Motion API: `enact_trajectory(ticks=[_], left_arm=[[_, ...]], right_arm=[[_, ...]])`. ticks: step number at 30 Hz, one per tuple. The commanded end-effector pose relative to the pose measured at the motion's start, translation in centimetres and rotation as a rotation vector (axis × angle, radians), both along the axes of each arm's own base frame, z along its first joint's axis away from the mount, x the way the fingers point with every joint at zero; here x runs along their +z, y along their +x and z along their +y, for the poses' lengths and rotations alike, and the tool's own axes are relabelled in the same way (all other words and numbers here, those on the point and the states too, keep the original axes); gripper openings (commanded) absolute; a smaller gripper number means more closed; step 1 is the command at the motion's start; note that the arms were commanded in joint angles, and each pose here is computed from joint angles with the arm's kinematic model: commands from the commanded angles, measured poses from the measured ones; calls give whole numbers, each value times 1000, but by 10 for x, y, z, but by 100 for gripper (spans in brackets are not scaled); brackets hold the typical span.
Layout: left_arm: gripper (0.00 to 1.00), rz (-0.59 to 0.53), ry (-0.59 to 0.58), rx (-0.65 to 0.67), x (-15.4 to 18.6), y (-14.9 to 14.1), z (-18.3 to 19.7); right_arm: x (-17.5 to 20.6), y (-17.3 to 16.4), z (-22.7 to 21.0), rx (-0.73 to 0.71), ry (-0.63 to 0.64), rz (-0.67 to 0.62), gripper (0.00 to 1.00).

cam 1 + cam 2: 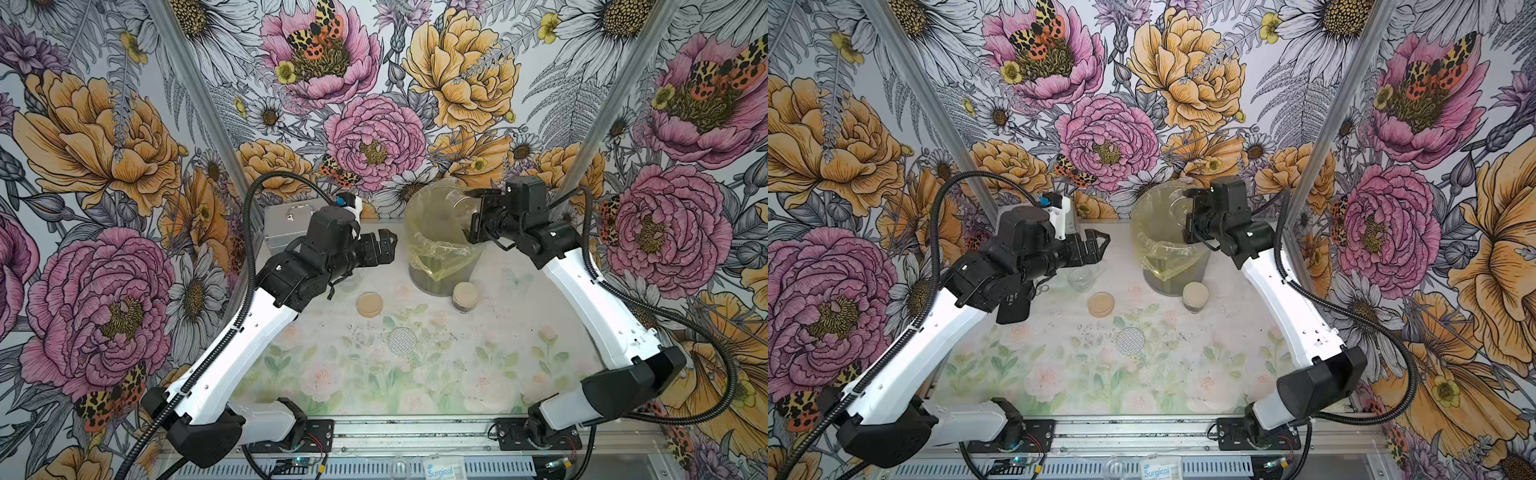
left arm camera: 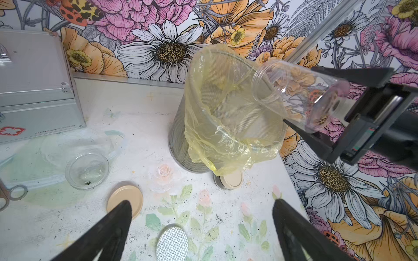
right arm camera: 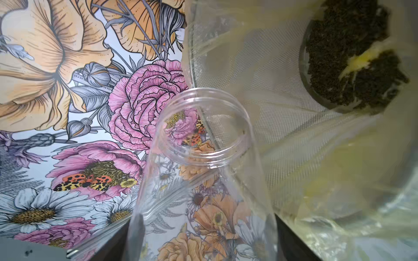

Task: Empty moldy tea leaves from jars
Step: Pour the moldy tea leaves from the jar into the trash bin.

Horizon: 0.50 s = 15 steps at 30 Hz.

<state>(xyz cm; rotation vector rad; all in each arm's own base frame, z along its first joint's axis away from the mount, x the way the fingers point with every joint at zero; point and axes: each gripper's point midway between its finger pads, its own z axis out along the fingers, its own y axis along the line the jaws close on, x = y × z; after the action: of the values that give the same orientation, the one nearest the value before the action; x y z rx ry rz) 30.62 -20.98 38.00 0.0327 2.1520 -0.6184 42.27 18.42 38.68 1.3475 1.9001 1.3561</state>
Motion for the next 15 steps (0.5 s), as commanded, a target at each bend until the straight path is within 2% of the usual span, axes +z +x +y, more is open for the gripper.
enact_trajectory(ticks=[1, 4, 6, 10, 12, 15], left_arm=[[99, 4, -69, 17, 15, 5, 1], [99, -3, -153, 19, 38, 11, 6], [99, -24, -191, 17, 55, 13, 11], [99, -20, -285, 0, 81, 12, 11], [99, 8, -351, 0, 89, 12, 9], [99, 69, -438, -1, 92, 11, 6]], right_arm=[[33, 4, 24, 259, -232, -258, 0], [49, -6, 49, 520, -397, -489, 0], [58, -19, 56, 642, -516, -648, 0], [66, -40, 49, 726, -777, -875, 0], [68, -49, 42, 730, -964, -984, 0], [63, -60, 39, 724, -1130, -1157, 0]])
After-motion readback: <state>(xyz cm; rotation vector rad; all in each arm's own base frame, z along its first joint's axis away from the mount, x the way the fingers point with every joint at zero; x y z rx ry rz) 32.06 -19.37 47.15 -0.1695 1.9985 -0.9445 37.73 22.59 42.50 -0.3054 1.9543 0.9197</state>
